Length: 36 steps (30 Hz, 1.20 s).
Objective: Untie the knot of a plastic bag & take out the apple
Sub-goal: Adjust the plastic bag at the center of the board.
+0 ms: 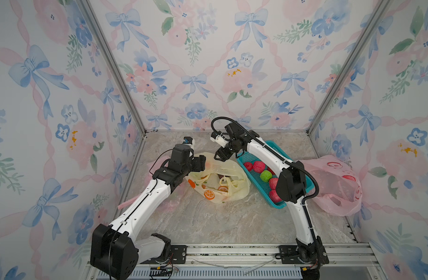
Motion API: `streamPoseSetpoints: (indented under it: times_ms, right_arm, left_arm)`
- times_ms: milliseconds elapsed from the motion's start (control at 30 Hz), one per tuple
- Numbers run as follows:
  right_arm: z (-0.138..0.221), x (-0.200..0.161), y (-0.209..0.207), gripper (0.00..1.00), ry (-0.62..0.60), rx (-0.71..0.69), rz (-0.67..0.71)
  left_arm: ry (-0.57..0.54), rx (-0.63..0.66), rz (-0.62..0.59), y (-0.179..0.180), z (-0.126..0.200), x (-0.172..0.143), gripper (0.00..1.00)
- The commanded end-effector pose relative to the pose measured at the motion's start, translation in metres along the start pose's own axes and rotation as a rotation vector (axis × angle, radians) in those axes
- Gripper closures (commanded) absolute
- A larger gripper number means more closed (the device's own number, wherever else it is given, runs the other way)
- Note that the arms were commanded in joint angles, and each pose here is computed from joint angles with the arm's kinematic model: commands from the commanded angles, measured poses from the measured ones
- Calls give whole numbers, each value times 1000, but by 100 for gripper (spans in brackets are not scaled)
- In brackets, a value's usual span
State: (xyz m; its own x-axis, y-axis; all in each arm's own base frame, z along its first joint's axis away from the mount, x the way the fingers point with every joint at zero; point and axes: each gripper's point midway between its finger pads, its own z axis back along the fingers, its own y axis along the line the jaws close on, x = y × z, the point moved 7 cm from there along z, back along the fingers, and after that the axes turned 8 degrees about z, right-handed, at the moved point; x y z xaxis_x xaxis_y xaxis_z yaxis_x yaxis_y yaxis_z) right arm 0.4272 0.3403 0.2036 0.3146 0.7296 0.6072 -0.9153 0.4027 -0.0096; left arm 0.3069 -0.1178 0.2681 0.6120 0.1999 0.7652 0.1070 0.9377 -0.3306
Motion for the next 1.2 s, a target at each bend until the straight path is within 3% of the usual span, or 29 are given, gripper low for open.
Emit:
streamPoseSetpoints:
  times_ms: [0,233,333,467,567,900,1167]
  right_arm:
    - [-12,3,16,43,45,76,27]
    - [-32,5,23,79,83,91,64]
    - [-32,7,27,100,88,83,77]
    - [-21,18,45,100,54,38,162]
    - [-4,30,59,100,-35,-44,221]
    - [59,34,110,100,-219,-108,236]
    - [36,29,95,100,-175,-96,204]
  left_arm:
    - [27,13,7,6,-3,-8,22]
    - [36,34,10,14,-5,-12,21]
    - [38,41,14,17,-5,-13,22]
    - [40,50,15,20,-5,-16,22]
    - [31,60,18,22,-1,-17,22]
    - [44,70,24,29,2,-30,22]
    - [64,51,31,27,-2,-31,22]
